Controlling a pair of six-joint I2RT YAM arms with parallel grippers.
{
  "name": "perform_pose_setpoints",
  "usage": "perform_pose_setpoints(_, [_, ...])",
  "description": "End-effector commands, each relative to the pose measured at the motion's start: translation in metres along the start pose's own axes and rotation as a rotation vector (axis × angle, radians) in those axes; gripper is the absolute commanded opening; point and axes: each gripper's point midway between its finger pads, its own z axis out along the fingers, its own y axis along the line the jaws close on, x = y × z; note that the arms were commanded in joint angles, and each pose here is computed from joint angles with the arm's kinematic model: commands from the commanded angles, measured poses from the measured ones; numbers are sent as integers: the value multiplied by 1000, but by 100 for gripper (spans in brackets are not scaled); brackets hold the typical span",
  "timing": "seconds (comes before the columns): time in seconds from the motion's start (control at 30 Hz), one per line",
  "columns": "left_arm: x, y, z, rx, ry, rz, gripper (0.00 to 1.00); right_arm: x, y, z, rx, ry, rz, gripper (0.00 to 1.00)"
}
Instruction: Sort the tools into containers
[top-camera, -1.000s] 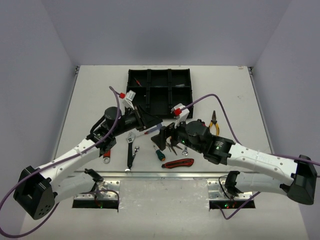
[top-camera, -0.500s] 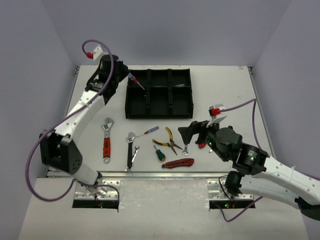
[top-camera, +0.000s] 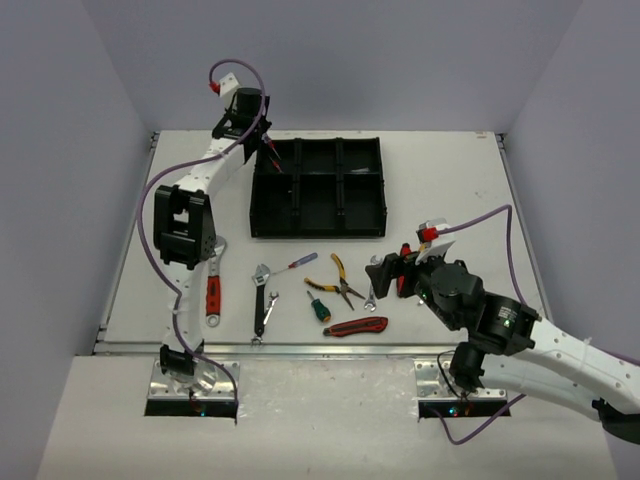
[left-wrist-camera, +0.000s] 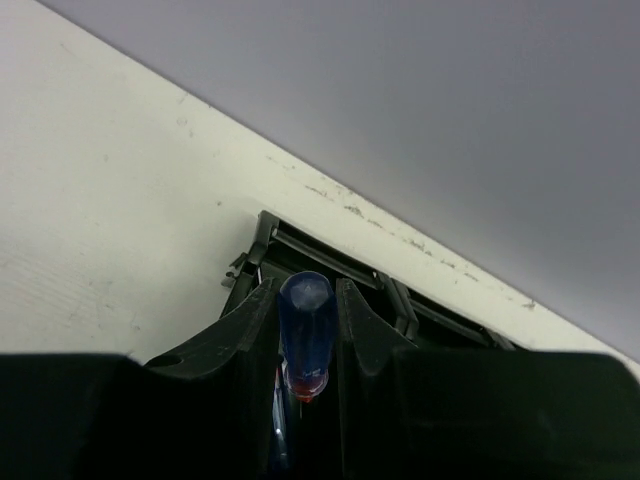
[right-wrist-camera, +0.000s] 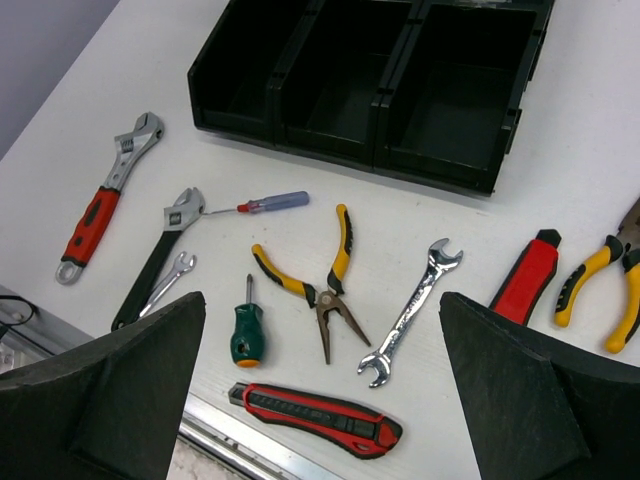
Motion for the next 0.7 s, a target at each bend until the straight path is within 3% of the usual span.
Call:
perform_pose_setpoints(0.0, [-15, -35, -4, 131, -23, -39, 2, -3, -2, 3, 19, -11, -7, 99])
perform_pose_setpoints(0.17, [4, -46, -9, 198, 70, -52, 23, 6, 0, 10, 33, 21, -19, 99])
perform_pose_setpoints(0.27, [8, -54, -19, 231, 127, -66, 41, 11, 2, 19, 51, 57, -55, 99])
perform_pose_setpoints(0.33, [6, -61, -33, 267, 162, -74, 65, 14, 7, 27, 44, 95, -84, 99])
perform_pose_setpoints(0.4, [-4, -65, -48, 290, 163, -80, 73, 17, 7, 36, 52, 132, -98, 99])
perform_pose_setpoints(0.5, [-39, -68, -96, 339, 136, -91, 86, 27, 15, 61, -23, 265, -34, 99])
perform_pose_setpoints(0.67, [-86, -55, -187, 409, 65, -103, 98, 26, 36, 102, -137, 339, -144, 99])
